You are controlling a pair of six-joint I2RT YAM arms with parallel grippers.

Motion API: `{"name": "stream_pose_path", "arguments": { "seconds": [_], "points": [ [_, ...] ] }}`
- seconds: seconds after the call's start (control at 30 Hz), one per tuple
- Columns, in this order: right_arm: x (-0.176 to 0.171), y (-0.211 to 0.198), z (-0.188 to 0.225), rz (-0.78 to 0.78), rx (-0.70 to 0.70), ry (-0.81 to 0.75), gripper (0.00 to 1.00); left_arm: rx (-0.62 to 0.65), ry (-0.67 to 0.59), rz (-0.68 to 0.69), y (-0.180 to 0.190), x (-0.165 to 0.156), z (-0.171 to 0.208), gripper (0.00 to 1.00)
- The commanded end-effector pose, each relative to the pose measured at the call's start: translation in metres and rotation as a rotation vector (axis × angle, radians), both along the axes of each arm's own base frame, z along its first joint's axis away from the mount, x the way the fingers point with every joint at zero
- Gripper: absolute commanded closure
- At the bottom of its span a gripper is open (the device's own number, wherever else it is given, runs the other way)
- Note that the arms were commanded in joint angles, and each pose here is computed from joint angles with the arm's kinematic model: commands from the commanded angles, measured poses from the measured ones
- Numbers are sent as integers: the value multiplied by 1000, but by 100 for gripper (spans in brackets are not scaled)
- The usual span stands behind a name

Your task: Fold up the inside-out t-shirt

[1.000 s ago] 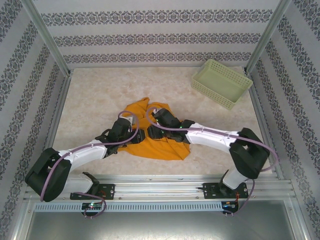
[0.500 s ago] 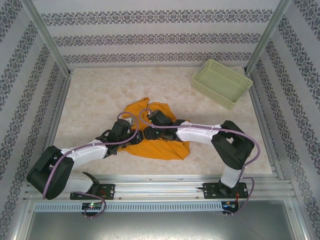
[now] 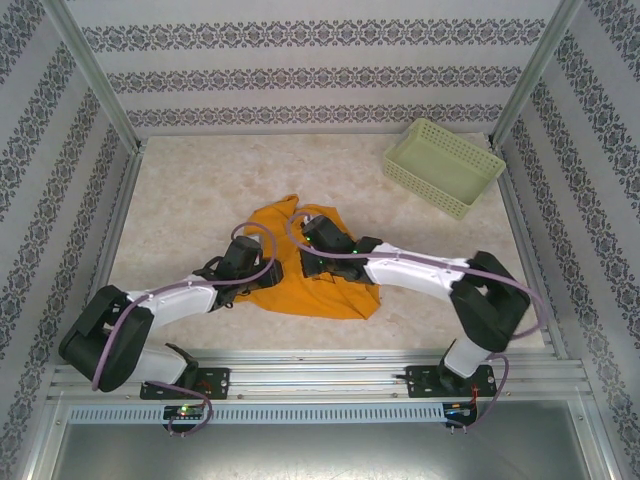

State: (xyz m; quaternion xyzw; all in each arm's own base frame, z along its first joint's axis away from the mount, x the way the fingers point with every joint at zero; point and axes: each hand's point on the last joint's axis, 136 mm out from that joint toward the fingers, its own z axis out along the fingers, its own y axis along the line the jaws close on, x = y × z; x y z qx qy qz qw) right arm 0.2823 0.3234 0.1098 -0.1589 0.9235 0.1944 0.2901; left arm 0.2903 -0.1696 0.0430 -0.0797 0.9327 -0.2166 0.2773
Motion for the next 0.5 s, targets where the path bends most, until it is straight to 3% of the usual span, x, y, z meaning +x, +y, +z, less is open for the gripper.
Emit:
{"name": "stream_pose_path", "arguments": {
  "seconds": [0.0, 0.27, 0.47],
  "points": [
    [-14, -27, 29, -18, -62, -80, 100, 105, 42, 112, 31, 10, -8, 55],
    [-39, -84, 93, -76, -52, -201, 100, 112, 94, 222, 61, 17, -17, 54],
    [-44, -81, 151, -47, 93, -289, 100, 72, 55, 163, 50, 17, 0, 54]
  ]
}}
